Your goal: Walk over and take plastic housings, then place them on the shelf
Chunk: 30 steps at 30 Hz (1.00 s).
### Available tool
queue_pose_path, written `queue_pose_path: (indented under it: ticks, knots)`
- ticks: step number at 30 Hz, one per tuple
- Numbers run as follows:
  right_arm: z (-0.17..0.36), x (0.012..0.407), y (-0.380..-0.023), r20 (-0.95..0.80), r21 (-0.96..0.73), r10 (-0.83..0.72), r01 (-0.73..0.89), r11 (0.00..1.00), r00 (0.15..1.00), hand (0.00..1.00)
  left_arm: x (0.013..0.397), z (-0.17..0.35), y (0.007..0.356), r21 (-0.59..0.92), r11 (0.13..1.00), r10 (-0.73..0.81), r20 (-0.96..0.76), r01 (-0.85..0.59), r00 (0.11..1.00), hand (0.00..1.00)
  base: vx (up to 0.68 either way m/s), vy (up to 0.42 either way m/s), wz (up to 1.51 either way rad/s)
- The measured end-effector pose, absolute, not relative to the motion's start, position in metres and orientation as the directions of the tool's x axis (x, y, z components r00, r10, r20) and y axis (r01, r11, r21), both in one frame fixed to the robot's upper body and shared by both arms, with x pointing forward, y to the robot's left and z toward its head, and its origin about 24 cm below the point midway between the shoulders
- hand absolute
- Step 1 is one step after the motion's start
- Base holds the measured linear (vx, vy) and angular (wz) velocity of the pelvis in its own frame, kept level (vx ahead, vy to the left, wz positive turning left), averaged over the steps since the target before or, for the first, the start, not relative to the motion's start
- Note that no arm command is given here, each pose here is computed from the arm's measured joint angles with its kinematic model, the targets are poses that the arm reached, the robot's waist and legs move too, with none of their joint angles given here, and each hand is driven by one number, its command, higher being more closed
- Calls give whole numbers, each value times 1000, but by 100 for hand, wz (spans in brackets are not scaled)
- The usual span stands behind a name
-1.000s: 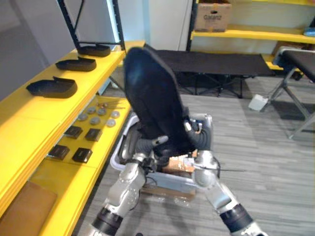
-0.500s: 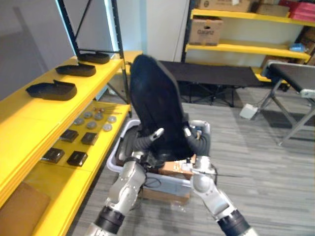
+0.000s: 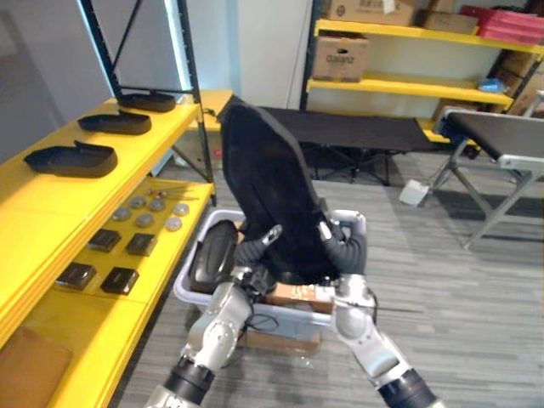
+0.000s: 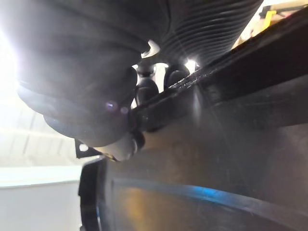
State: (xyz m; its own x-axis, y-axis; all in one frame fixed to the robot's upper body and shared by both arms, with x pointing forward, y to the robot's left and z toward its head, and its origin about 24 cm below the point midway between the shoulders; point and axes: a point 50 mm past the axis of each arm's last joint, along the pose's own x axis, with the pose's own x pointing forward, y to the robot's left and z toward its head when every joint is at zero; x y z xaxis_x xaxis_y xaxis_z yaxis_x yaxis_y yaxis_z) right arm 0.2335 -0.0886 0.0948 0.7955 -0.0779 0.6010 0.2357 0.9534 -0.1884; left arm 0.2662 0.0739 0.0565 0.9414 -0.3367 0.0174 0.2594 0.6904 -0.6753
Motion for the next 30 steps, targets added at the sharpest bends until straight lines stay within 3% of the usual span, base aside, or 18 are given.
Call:
queue_pose_path:
  ticks: [1, 7, 13, 20, 27, 30]
  knots:
    - [95, 233, -89, 601, -189, -78, 236, 953, 796, 0, 266, 56, 74, -675, 690, -336, 18, 259, 942, 100, 0, 0, 0]
    - [95, 230, -88, 595, -164, -81, 220, 962, 799, 0, 266, 57, 74, -662, 701, -330, 28, 265, 944, 100, 0, 0, 0]
    - [77, 221, -94, 490, -113, -111, 189, 975, 865, 0, 266, 79, 80, -448, 863, -201, 122, 234, 972, 100, 0, 0, 0]
    - [87, 221, -92, 460, -15, -76, 93, 996, 884, 0, 261, 105, 86, -320, 930, -102, 244, 179, 965, 100, 0, 0, 0]
    - [119, 217, -92, 513, 244, -47, -93, 965, 857, 0, 249, 83, 94, -257, 965, -16, 148, 54, 989, 100, 0, 0, 0]
    - [136, 214, -99, 582, 375, -3, -265, 888, 813, 0, 246, 79, 100, -161, 987, 42, 158, -16, 987, 100, 0, 0, 0]
